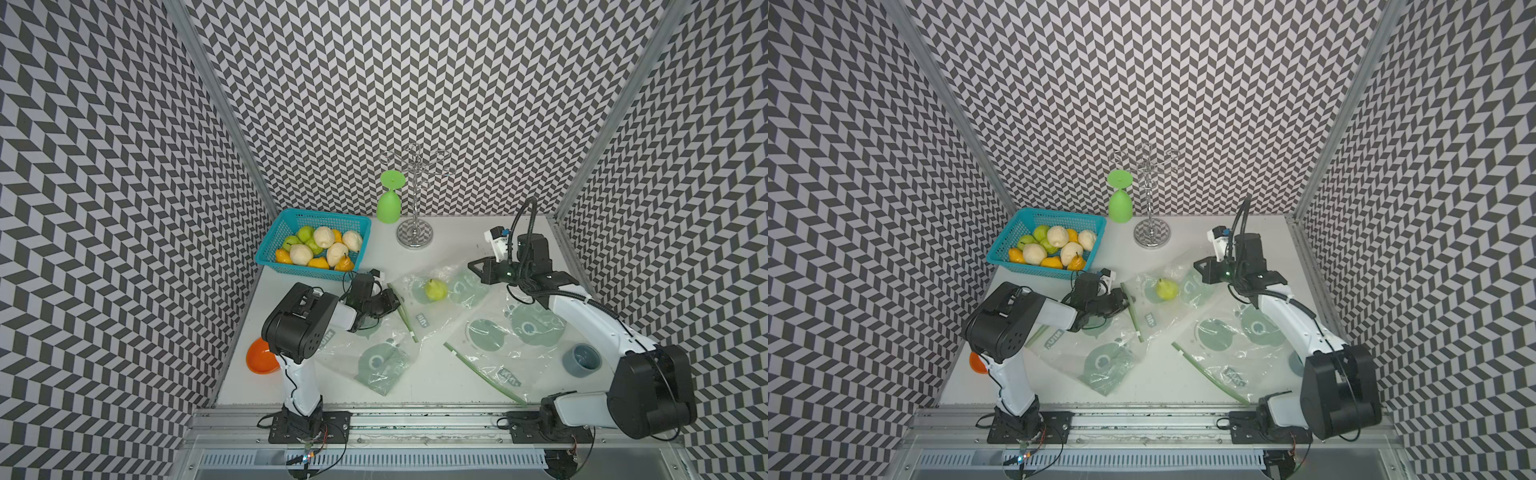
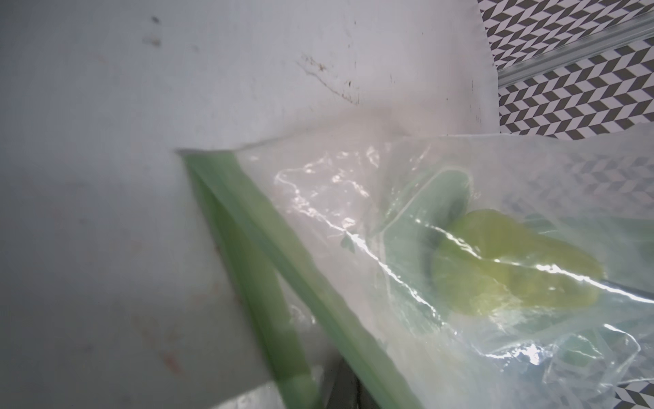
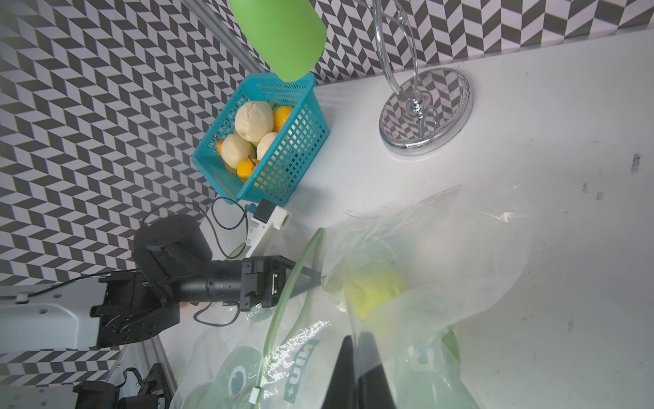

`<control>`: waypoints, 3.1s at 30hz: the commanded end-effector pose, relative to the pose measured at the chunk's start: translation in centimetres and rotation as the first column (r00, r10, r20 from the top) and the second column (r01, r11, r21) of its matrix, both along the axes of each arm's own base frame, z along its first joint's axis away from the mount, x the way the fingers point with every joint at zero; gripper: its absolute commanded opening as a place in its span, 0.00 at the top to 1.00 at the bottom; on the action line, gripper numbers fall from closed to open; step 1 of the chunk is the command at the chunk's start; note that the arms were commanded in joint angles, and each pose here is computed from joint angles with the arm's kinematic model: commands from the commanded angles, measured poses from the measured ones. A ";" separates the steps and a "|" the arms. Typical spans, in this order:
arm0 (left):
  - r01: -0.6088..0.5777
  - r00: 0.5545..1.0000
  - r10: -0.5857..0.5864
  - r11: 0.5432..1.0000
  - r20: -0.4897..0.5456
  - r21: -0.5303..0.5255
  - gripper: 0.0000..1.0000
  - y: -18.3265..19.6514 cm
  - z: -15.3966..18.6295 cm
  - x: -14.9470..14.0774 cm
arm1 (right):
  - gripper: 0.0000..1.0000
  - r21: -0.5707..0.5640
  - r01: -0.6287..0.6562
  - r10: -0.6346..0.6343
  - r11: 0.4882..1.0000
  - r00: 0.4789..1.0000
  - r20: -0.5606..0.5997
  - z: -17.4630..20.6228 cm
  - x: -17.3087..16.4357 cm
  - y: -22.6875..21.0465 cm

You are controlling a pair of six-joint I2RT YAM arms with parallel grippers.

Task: Open the zip-top bag and take out the pear
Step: Pick up the pear from the zipper food storage bag.

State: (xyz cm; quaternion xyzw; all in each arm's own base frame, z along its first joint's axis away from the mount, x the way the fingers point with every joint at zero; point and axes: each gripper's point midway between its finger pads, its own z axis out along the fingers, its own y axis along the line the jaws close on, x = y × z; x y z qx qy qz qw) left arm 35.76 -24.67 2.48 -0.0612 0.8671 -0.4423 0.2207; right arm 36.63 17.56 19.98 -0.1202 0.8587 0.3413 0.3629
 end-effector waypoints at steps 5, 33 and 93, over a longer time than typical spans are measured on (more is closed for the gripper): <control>0.056 0.997 -0.055 0.998 -0.058 0.009 0.88 -1.3 -0.6 -1.7 | 0.63 -0.078 0.224 -0.228 0.971 0.973 -0.046 -1.2 1.7 -5.2; 0.138 0.990 -0.132 0.983 0.057 -0.123 0.48 -4.2 5.2 -3.1 | 1.00 -0.092 0.117 -0.135 0.989 0.965 -0.225 -12.4 0.6 5.7; 0.026 0.996 -0.035 0.994 0.085 0.111 0.24 -0.4 6.0 -5.3 | 1.00 -0.056 -0.026 0.020 0.998 0.994 -0.106 -4.4 1.2 8.2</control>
